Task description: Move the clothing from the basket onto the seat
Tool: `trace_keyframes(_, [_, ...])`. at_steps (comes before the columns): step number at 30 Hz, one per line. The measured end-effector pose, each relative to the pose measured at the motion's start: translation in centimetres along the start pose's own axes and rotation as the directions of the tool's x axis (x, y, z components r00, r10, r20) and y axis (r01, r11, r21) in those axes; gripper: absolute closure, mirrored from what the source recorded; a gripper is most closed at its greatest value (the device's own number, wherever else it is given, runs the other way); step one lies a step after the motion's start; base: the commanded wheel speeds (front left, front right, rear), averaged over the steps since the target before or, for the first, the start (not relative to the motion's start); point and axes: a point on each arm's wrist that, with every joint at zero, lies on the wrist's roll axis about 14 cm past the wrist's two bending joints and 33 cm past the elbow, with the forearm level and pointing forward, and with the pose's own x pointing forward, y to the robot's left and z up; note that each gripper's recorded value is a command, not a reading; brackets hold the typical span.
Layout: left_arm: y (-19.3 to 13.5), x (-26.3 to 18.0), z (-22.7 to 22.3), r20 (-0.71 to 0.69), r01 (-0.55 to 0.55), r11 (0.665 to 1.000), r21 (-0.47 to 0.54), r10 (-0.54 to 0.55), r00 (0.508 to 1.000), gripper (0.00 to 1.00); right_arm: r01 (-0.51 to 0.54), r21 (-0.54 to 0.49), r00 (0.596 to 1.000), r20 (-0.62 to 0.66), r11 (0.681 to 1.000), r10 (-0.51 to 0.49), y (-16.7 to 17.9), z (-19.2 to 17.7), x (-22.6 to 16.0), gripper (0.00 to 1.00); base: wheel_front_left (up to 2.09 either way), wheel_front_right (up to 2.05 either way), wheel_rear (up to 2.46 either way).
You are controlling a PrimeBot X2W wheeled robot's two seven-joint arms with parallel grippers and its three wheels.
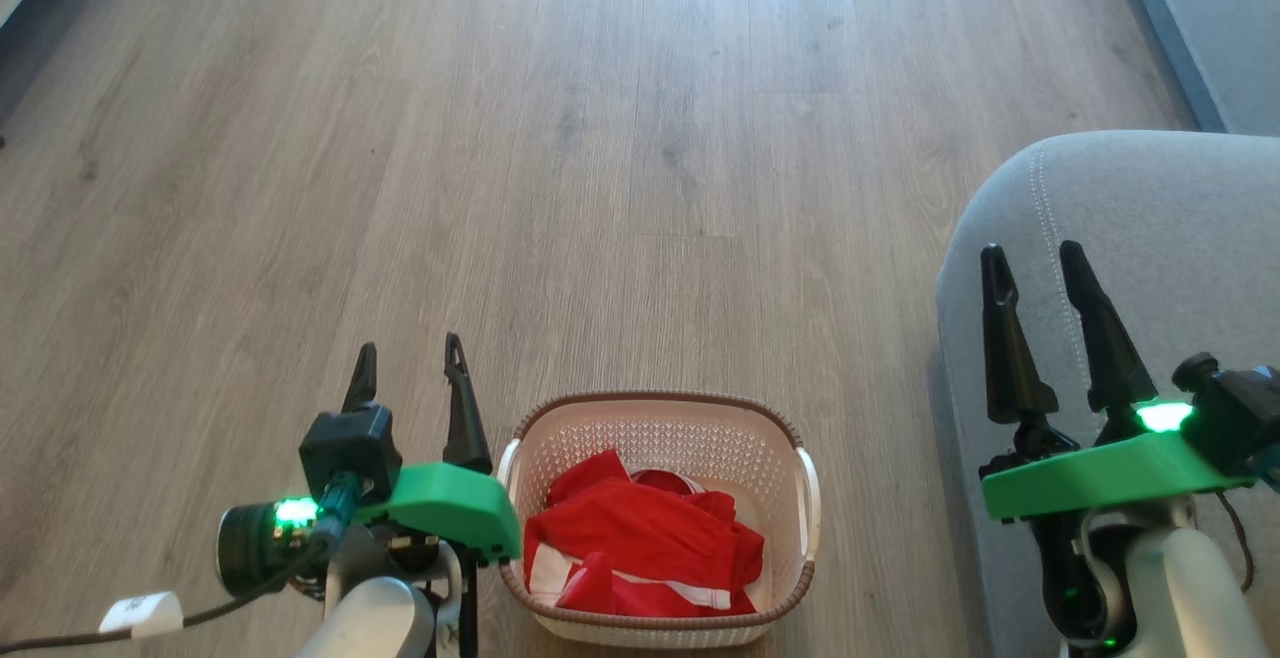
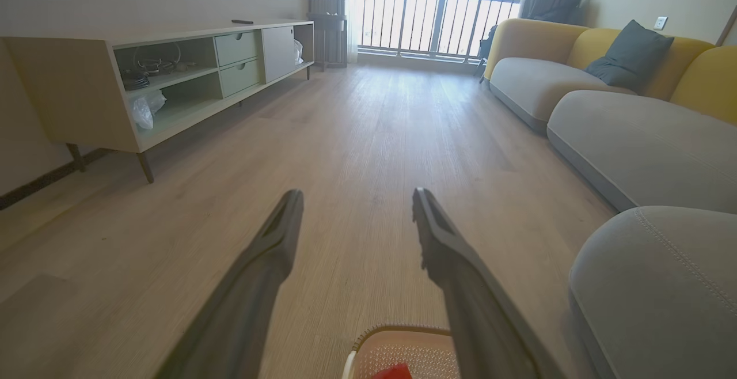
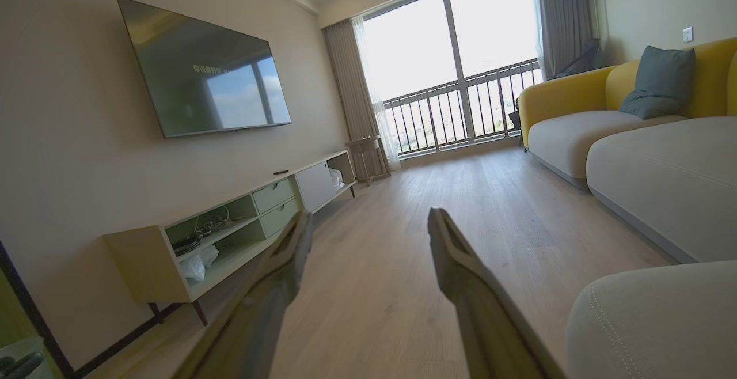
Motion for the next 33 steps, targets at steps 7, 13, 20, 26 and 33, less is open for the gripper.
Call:
trace_keyframes(7, [-0.1,0.3,0.8,0.025,0.025,0.996,-0.080,-0.023,0.999,0.00,-0.030,-0.056,0.999,0.023,0.998,0.032,0.8,0.4,0.2,0.00,0.00,0.00,0.00])
trace_keyframes(13, [0.1,-0.3,0.0,0.023,0.057,0.988,-0.144,-0.054,0.998,0.00,-0.026,-0.089,1.000,0.009,0.996,0.027,0.6,-0.1,-0.5,0.00,0.00,0.00,0.00])
trace_keyframes(20, [0.0,-0.4,0.5,0.077,0.102,0.992,-0.067,-0.097,0.992,0.00,-0.029,-0.154,0.999,-0.041,0.988,0.023,0.4,-1.8,-1.3,0.00,0.00,0.00,0.00])
trace_keyframes(26, [-0.3,-1.0,0.2,0.095,0.127,0.991,0.042,-0.130,0.987,0.00,-0.046,-0.188,0.997,-0.063,0.981,0.034,0.6,-2.6,-1.5,0.00,0.00,0.00,0.00])
trace_keyframes(33, [-0.2,-2.1,-2.3,0.030,0.153,0.983,0.099,-0.156,0.987,0.00,-0.048,-0.223,0.991,-0.131,0.974,0.019,-0.1,-4.8,-2.3,0.00,0.00,0.00,0.00])
